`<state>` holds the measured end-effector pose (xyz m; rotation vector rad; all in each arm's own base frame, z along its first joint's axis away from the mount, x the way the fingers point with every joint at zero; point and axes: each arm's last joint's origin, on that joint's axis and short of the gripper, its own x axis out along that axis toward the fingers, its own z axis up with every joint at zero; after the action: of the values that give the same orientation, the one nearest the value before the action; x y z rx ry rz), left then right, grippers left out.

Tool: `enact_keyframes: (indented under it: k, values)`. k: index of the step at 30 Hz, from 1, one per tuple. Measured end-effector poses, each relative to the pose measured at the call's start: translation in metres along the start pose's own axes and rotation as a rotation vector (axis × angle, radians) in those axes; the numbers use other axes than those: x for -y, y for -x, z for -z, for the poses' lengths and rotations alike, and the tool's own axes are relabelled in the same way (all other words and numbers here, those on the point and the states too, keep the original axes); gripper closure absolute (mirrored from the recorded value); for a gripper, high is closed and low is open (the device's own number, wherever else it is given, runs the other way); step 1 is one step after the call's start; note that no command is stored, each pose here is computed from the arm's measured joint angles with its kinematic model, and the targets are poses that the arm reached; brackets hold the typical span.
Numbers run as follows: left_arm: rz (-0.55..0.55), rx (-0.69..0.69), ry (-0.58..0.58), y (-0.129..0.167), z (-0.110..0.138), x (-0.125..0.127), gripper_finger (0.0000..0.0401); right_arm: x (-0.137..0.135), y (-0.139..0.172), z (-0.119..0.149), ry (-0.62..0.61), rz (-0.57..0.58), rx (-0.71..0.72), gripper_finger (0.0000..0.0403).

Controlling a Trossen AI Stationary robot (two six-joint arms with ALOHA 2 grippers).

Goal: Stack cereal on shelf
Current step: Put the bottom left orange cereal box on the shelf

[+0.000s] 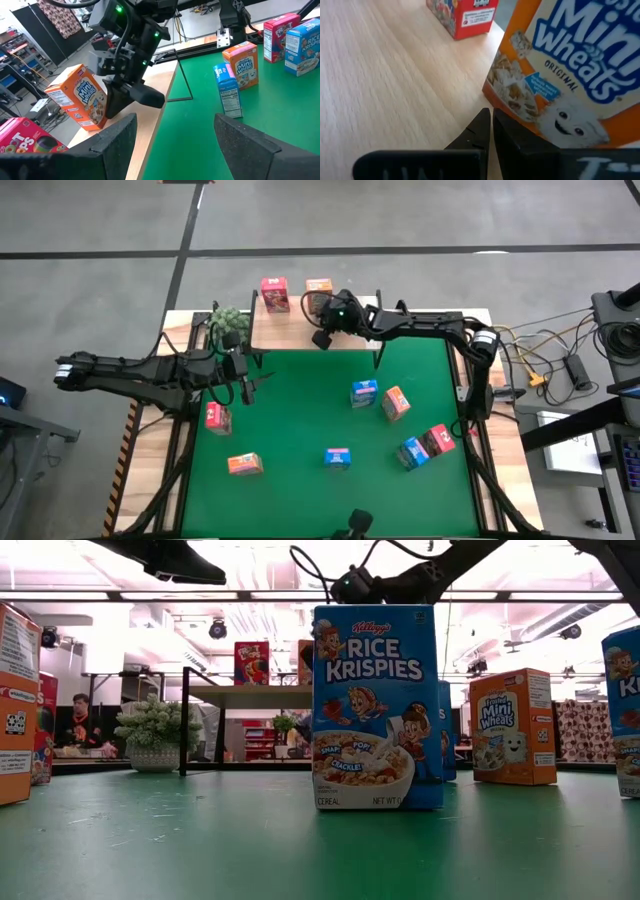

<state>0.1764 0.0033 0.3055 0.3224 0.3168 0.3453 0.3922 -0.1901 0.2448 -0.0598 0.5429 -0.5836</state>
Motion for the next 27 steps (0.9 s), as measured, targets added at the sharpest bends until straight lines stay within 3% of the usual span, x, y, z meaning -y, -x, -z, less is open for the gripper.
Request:
enact_keyframes:
  k: [27]
  values:
    - [-0.001, 0.002, 0.001, 0.0, 0.0, 0.0, 0.0152, 0.012, -0.005, -0.001, 0.0, 0.042, 0.034, 0.039]
